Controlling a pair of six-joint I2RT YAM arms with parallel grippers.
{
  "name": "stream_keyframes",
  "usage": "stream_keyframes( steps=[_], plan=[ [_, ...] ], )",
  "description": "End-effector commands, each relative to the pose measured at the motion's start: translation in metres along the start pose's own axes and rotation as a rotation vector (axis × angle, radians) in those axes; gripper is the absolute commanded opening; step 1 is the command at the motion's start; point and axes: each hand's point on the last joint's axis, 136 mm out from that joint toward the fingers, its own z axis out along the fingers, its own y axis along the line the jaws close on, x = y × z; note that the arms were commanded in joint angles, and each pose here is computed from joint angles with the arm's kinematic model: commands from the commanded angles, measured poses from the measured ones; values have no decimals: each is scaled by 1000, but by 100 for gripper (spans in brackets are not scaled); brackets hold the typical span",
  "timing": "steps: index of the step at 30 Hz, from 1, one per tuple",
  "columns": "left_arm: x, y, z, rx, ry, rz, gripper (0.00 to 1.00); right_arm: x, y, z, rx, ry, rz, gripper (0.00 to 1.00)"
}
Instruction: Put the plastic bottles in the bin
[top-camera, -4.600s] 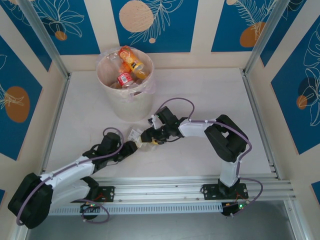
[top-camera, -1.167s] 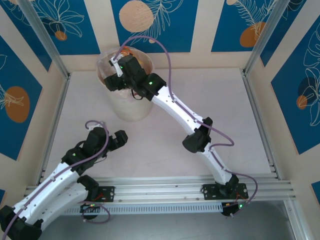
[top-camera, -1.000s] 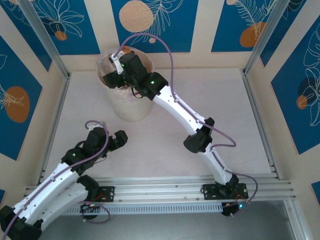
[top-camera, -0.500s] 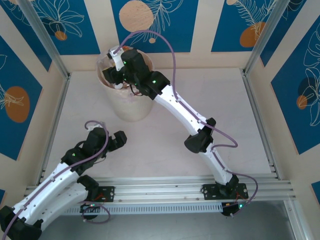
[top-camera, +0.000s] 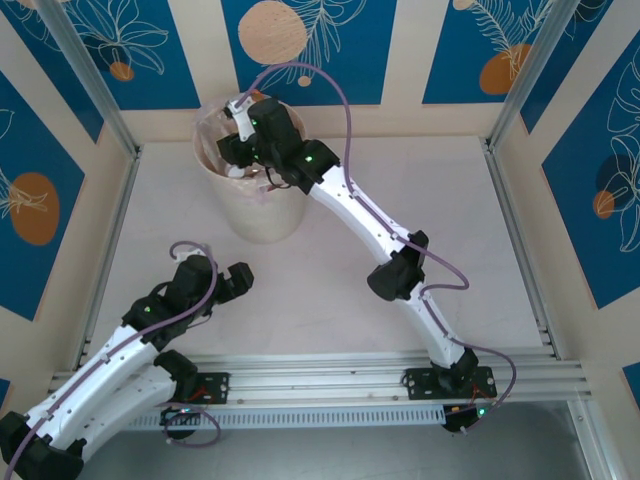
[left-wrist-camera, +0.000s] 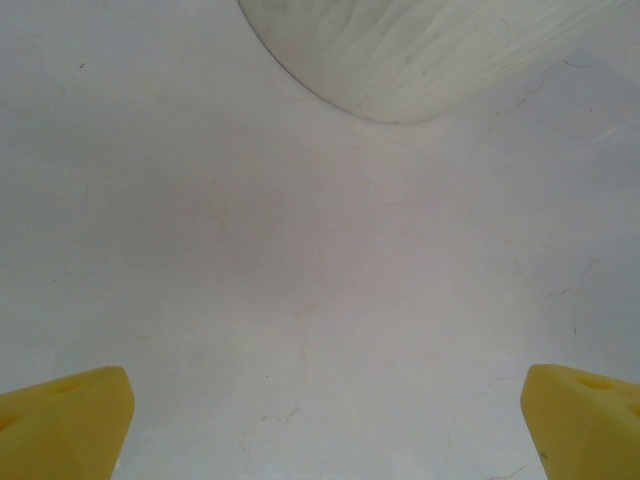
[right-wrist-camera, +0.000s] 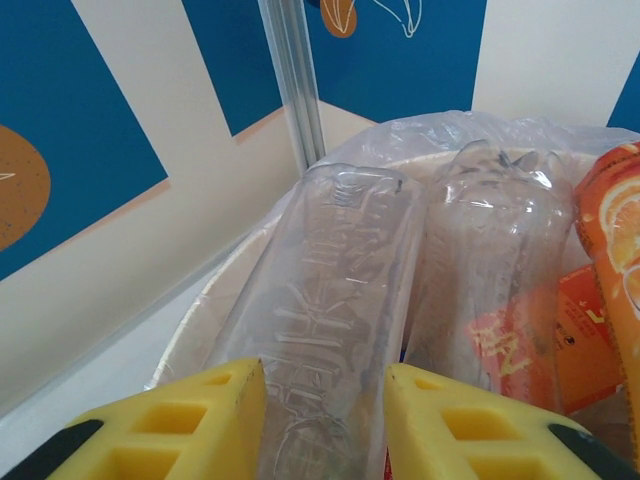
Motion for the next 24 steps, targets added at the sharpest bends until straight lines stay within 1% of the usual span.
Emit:
stream_keyframes(
  steps=[1,6,9,12,14,17,20,22,24],
  plan=[
    [-10,-3,-7,7,-31,-5,99,72,1,14,32,231,-47,38],
    [-12,-5,-9,10,-38,-2,100,78,-2,8,76,265,-55,36],
    [-13,-5,-9,9,-42,1,99,69,2,0,83,246,-64,35],
    [-16,-6,-10,10,-50,8,100,41,9,-12,64,172,-73,37],
    [-19,-6,-13,8,-61,11,99,20,13,-21,49,112,-71,40],
    [-24,-8,-16,11,-76,20,99,-15,20,-38,26,9,-71,49],
    [-28,-10,-20,9,-86,34,99,-47,25,-56,9,-86,-71,51],
    [-30,-10,-23,4,-94,40,100,-63,26,-67,12,-133,-75,56],
    [-34,-10,-26,-1,-106,45,100,-74,24,-77,25,-164,-82,56]
  ],
)
